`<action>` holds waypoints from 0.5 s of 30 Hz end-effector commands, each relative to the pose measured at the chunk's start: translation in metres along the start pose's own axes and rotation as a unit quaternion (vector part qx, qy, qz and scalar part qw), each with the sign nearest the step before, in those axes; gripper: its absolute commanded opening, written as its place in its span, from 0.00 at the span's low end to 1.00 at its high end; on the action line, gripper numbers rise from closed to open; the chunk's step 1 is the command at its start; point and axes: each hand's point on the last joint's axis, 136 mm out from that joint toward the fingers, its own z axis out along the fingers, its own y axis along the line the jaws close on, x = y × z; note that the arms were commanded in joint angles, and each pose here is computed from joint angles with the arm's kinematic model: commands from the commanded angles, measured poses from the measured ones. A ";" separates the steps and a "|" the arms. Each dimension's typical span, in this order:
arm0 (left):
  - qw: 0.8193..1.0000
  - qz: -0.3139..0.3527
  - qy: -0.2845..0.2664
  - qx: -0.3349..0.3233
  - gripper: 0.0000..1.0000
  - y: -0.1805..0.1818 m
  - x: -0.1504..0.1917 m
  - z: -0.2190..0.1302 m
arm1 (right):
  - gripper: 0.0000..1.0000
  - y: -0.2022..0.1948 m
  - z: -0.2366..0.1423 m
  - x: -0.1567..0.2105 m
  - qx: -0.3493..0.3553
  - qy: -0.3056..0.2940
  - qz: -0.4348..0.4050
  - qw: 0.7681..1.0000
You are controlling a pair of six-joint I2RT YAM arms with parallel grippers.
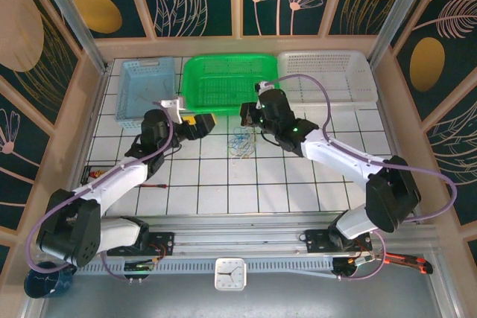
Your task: Untangle the cables
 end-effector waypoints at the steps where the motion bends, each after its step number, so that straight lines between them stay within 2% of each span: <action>1: 0.999 0.042 0.006 0.006 0.99 -0.006 0.015 0.007 | 0.00 0.013 -0.017 -0.021 -0.030 -0.034 0.011 0.999; 6: 0.996 0.085 0.015 0.011 0.99 -0.020 0.035 0.021 | 0.00 0.014 -0.022 -0.020 -0.036 -0.033 0.017 0.999; 15: 0.989 0.141 0.014 0.048 0.99 -0.050 0.042 0.051 | 0.00 0.017 -0.032 -0.012 -0.058 -0.028 0.032 0.997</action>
